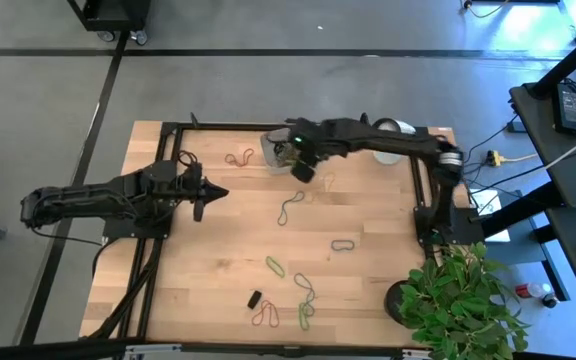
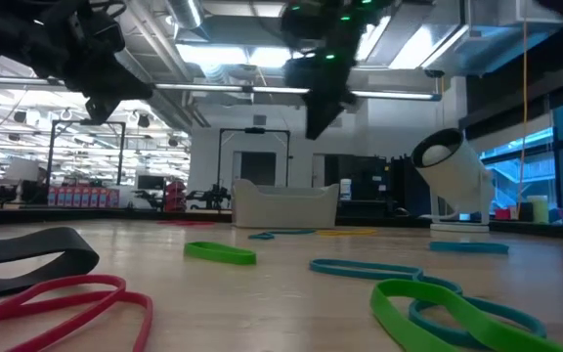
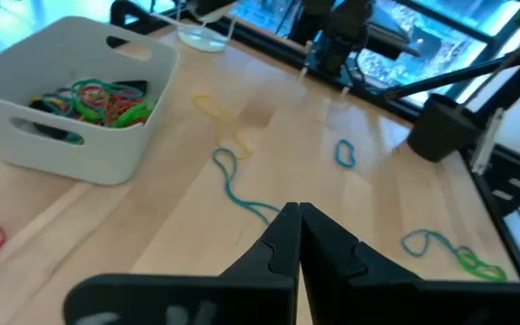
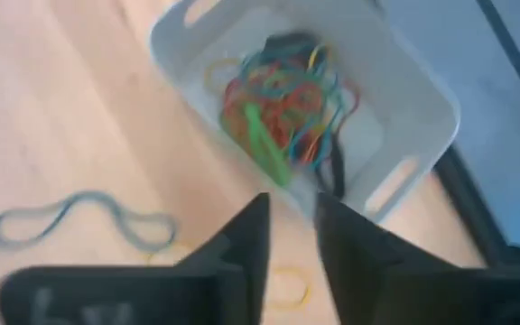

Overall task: Pick and place rubber bands into bin
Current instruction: Put the top red rubber band into the gray bin

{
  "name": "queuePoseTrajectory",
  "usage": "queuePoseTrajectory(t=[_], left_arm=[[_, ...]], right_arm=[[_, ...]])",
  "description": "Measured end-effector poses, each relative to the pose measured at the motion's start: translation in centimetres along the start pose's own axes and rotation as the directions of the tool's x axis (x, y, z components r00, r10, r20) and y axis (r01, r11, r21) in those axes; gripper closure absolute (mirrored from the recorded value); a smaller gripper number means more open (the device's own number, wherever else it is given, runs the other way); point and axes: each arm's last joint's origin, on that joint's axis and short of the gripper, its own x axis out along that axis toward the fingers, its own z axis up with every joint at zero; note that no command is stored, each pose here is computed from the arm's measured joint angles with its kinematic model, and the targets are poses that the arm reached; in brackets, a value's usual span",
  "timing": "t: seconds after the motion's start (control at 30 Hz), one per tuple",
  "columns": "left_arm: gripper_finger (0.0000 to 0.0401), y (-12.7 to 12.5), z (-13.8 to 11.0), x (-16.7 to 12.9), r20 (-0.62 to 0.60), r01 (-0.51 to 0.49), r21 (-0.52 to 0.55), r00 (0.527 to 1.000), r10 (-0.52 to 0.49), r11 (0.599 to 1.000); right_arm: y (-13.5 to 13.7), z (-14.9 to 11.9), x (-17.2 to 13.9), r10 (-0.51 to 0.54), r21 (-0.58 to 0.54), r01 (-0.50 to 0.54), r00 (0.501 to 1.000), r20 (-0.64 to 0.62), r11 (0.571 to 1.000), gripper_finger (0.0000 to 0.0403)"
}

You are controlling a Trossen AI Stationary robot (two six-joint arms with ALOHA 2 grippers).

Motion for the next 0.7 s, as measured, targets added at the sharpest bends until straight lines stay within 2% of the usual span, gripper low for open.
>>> queuePoseTrajectory(t=[0.1,0.17,0.27,0.43,0.6,0.7], left_arm=[[0.0399,-0.1,-0.1,0.3,-0.01,-0.027,0.002,1.0,0.027,1.0],[0.0398,-0.2,-0.2,0.6,-0.009,-0.043,0.009,0.999,0.043,0.999],[0.0398,-0.3,-0.1,1.1,-0.017,-0.074,0.045,0.997,0.075,0.996],[0.0397,-0.4,1.6,2.4,-0.054,-0.2,0.133,0.977,0.208,0.971],[0.0391,0.8,4.5,4.4,-0.135,-0.388,0.234,0.895,0.425,0.891],[0.0369,2.5,6.4,5.8,-0.222,-0.459,0.257,0.829,0.514,0.85]], right_arm=[[-0.2,-3.4,-1.0,0.072,0.046,-0.074,0.996,0.061,0.996,0.0369],[-0.4,-5.9,-2.0,0.151,0.068,-0.161,0.979,0.139,0.985,0.0393],[-0.1,-10.3,-3.4,0.245,0.097,-0.272,0.942,0.23,0.957,0.0389],[0.5,-17.4,-4.5,0.302,0.237,-0.379,0.904,0.303,0.895,0.0396],[1.3,-22.1,-4.1,0.348,0.381,-0.469,0.872,0.345,0.797,0.0395],[1.9,-23.4,-3.7,0.338,0.424,-0.483,0.864,0.372,0.766,0.0397]])
